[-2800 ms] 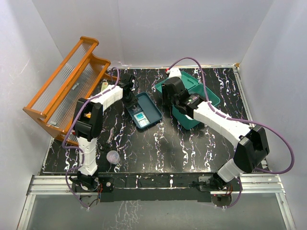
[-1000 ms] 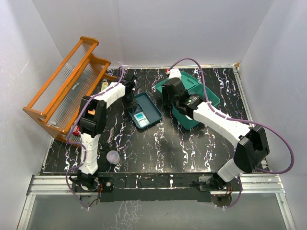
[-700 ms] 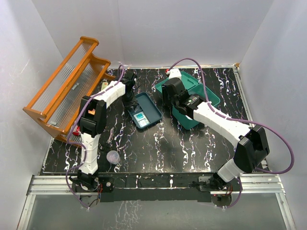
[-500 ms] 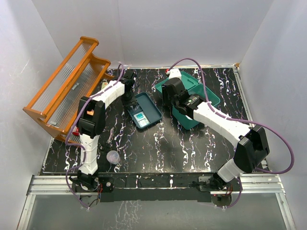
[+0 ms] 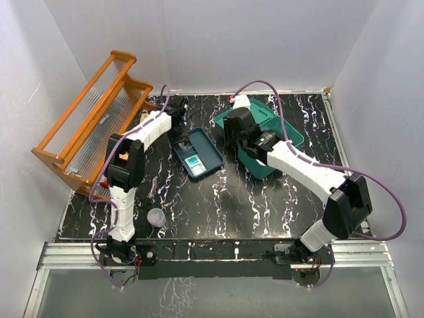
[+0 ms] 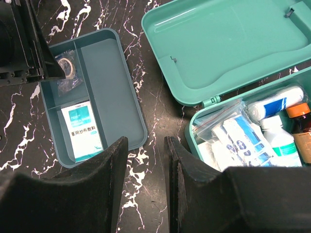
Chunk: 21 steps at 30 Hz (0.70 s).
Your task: Organize the medicine kit
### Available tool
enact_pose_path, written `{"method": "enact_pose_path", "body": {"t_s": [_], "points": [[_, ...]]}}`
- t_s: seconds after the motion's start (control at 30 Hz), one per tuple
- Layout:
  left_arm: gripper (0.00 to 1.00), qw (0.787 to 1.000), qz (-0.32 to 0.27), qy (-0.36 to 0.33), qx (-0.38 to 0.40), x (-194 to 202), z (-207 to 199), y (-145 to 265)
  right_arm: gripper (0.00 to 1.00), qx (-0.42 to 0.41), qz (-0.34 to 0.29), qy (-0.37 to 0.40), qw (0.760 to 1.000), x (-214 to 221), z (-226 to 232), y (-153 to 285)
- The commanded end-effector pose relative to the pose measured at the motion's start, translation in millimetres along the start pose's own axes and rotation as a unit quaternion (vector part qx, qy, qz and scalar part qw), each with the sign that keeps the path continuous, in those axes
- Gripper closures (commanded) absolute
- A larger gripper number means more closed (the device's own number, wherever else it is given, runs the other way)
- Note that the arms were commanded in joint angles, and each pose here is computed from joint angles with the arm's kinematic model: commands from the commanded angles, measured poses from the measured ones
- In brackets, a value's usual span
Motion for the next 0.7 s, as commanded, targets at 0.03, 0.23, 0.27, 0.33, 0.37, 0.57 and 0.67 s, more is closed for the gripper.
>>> {"method": "enact_pose_path", "body": {"t_s": [0.03,0.23,0.27,0.33,0.37,0.57,0.67], "points": [[0.67,0.997,-0.070,0.017,0.004,-15,7,54,0.66,-0.015,-0.048,-0.015,0.999,-24,5,12],[0.49,0.997,-0.079,-0.014,-0.010,16,35,89,0.66,-0.023,-0.042,-0.016,0.999,-22,7,12],[0.47,0.997,-0.071,-0.021,-0.015,26,41,94,0.66,-0.025,-0.040,-0.017,0.999,-21,7,12],[0.42,0.998,-0.049,-0.026,-0.023,49,52,101,0.66,-0.028,-0.038,-0.020,0.999,-19,8,13],[0.41,0.999,-0.038,-0.023,-0.026,60,58,104,0.66,-0.030,-0.035,-0.021,0.999,-18,8,13],[0.33,0.997,0.040,0.027,-0.057,137,88,106,0.66,-0.042,-0.016,-0.030,0.999,-9,12,9],[0.29,0.996,0.048,0.063,-0.050,155,94,102,0.66,-0.045,-0.011,-0.031,0.998,-7,13,8]]}}
Point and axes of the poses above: each gripper's point midway between its finger pads, its own y axis back along the fingers, its own z axis along the line the jaws close on, x = y × z, the point moved 5 cm from there along y, back along the fingers, and after that the axes turned 12 degrees about -y, right-handed, at the moved point
